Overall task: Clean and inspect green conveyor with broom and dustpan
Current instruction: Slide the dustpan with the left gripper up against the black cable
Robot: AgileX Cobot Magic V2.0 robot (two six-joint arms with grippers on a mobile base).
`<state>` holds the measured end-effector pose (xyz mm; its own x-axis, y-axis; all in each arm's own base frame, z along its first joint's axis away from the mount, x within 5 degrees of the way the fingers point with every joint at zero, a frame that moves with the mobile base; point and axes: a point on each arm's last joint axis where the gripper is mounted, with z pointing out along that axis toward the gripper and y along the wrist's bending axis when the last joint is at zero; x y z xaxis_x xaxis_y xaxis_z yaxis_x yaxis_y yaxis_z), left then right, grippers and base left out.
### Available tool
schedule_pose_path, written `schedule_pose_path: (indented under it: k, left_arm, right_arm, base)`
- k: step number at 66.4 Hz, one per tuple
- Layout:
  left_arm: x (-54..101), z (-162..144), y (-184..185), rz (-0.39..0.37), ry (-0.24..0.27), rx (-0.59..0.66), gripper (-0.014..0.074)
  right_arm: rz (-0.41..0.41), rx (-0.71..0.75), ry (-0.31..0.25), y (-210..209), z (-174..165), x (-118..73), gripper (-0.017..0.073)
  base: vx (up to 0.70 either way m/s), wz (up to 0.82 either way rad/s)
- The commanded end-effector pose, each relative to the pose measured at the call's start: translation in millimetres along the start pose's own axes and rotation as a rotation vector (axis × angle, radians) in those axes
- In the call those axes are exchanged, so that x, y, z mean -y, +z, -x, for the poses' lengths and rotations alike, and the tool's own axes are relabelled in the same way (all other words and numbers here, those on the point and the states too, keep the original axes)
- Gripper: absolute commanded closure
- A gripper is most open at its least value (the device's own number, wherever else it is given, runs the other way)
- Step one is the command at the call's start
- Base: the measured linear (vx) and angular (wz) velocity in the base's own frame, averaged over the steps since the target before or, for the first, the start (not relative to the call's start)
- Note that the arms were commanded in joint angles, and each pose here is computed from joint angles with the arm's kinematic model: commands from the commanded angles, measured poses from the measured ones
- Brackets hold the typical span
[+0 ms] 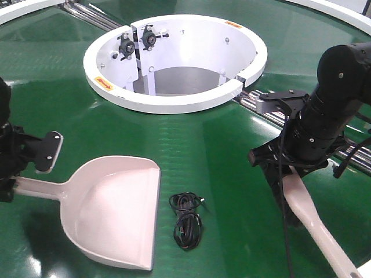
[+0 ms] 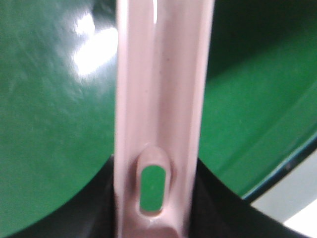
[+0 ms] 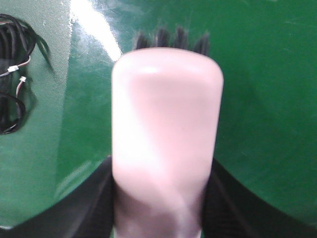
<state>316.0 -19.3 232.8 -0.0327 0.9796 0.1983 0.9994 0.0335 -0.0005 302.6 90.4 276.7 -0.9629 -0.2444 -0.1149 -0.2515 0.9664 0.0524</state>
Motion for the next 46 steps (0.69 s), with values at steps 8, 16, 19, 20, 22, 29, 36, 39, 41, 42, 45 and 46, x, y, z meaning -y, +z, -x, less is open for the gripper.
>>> schedule_pose_path:
  k: [8, 16, 19, 20, 22, 29, 36, 39, 41, 42, 45, 46]
  left_arm:
    - [-0.6, 15.8, -12.9, 0.005, -0.014, 0.062, 0.0617]
    - [-0.8, 25.4, -9.5, -0.013, -0.012, 0.081, 0.0617]
    - [-0.7, 27.5, -9.0, -0.015, -0.017, 0.081, 0.0617]
    - [-0.6, 29.0, -8.9, -0.016, -0.017, 0.082, 0.0617]
    - [-0.5, 30.7, -8.5, -0.020, -0.024, 0.088, 0.0617]
    - [0.3, 37.0, -8.0, -0.029, -0.036, 0.103, 0.0617]
    - [1.9, 43.3, -8.6, -0.034, -0.036, 0.119, 0.0617]
    - [2.4, 45.5, -9.0, -0.034, -0.033, 0.120, 0.0617]
    - [2.8, 47.0, -9.3, -0.035, -0.030, 0.123, 0.0617]
    - [2.9, 47.4, -9.4, -0.034, -0.028, 0.123, 0.0617]
    - [3.5, 49.8, -9.9, -0.033, -0.022, 0.123, 0.0617]
    - [3.7, 50.4, -10.0, -0.033, -0.020, 0.123, 0.0617]
  right_arm:
    - [0.001, 0.020, -0.013, -22.4, -7.1, -0.8, 0.0566]
    - [0.001, 0.020, -0.013, -22.4, -7.1, -0.8, 0.0566]
    - [0.002, 0.020, -0.013, -22.4, -7.1, -0.8, 0.0566]
    - [0.002, 0.020, -0.013, -22.4, -7.1, -0.8, 0.0566]
    - [0.002, 0.020, -0.013, -22.4, -7.1, -0.8, 0.0566]
    - [0.002, 0.020, -0.013, -22.4, -7.1, -0.8, 0.0566]
    - [0.002, 0.020, -0.013, -22.4, -7.1, -0.8, 0.0566]
    - [0.002, 0.020, -0.013, -22.4, -7.1, -0.8, 0.0566]
    - [0.002, 0.020, -0.013, -22.4, -7.1, -0.8, 0.0566]
    - [0.002, 0.020, -0.013, -22.4, -7.1, -0.8, 0.0566]
    - [0.002, 0.020, -0.013, -22.4, -7.1, -0.8, 0.0566]
    - [0.002, 0.020, -0.013, -22.4, -7.1, -0.8, 0.0566]
  base:
    - [0.00, 0.00]
    - [0.00, 0.00]
    - [0.00, 0.00]
    - [0.00, 0.00]
    - [0.00, 0.00]
    - [0.00, 0.00]
    - [0.00, 0.00]
    - [0.00, 0.00]
    - [0.00, 0.00]
    - [0.00, 0.00]
    - [0.00, 0.00]
    - [0.00, 0.00]
